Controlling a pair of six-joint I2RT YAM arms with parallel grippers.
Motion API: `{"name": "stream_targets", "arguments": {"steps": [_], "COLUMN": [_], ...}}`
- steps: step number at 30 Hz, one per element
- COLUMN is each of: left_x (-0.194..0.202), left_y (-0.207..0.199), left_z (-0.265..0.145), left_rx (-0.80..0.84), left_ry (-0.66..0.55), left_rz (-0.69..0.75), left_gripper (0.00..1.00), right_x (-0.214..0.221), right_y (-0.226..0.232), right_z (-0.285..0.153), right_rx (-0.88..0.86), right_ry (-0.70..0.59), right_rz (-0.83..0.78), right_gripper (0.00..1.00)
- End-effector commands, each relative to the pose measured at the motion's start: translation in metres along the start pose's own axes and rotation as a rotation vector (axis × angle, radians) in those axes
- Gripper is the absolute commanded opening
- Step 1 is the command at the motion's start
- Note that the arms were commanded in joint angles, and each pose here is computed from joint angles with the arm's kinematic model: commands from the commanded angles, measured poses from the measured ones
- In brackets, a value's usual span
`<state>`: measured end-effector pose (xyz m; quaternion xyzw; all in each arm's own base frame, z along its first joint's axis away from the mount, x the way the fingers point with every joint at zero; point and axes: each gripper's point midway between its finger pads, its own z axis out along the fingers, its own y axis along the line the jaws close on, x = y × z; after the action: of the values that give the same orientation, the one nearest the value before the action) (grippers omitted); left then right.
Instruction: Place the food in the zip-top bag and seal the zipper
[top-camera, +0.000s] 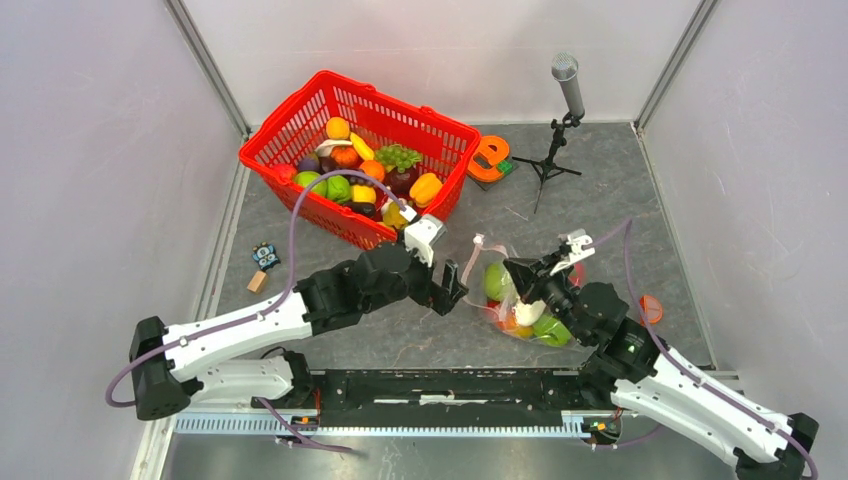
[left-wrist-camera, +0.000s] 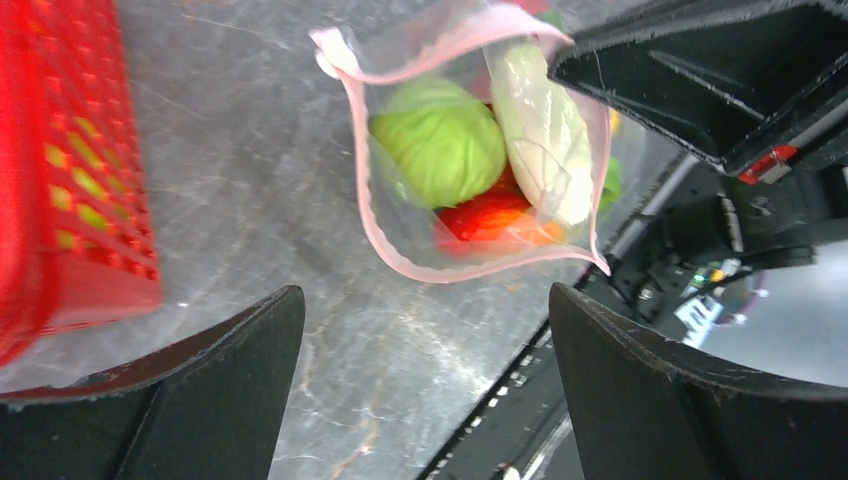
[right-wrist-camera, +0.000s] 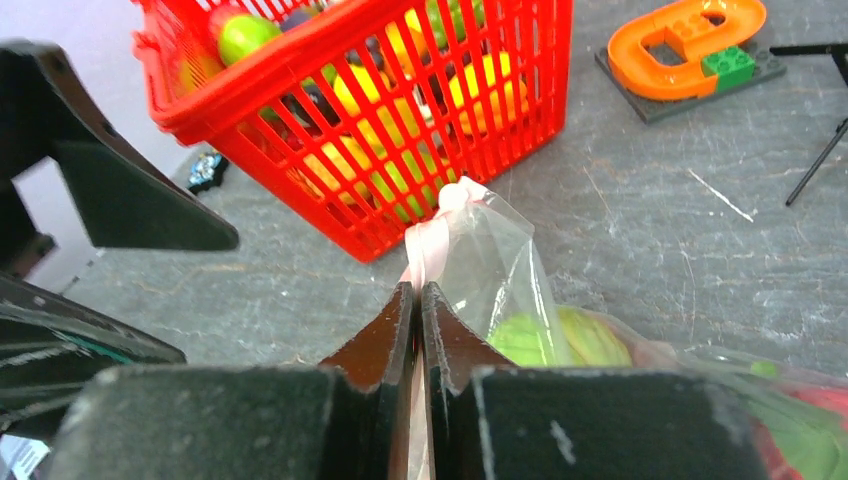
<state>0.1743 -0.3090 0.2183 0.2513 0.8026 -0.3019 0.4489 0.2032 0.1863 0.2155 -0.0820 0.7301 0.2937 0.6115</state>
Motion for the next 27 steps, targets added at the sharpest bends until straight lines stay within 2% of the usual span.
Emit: {"name": "stream_targets", "arguments": {"steps": [1, 7, 14, 21, 24, 27], "left_x": [-0.020, -0.015, -0.004, 0.001, 0.000, -0.002], "left_y": [-0.033, -0.035, -0.051, -0.040, -0.045, -0.043], "left_z": [0.002, 0.021, 0.057, 0.076, 0.085, 0.089], "left_rx": [0.105, 0.061, 0.056, -0.009, 0.006, -0.014], "left_ry": [-0.042, -0.023, 0.011, -0.046, -0.044, -0.060], "left_rz": [-0.133, -0.150, -0.198, -0.262, -0.274, -0.296], "left_gripper": [0.96, 0.96, 0.95, 0.77, 0.77, 0.83], "right_x": [-0.059, -0.077, -0.083, -0.083, -0.083, -0.082], "right_y": [0.016, 0.011, 0.003, -0.001, -0.003, -0.005], "right_z": [-0.013, -0.029, -0.039, -0.045, -0.048, -0.049], "right_rx": [-0.057, -0.061, -0.037, -0.026, -0.023, -0.017], "right_ry": [-0.187, -0.276, -0.302, -0.297, -0.305, -0.305], "right_rz": [0.093, 0.151, 0.167, 0.149, 0.148, 0.147], "right_gripper": [0.10, 0.09, 0.09, 0.10, 0.10, 0.10]}}
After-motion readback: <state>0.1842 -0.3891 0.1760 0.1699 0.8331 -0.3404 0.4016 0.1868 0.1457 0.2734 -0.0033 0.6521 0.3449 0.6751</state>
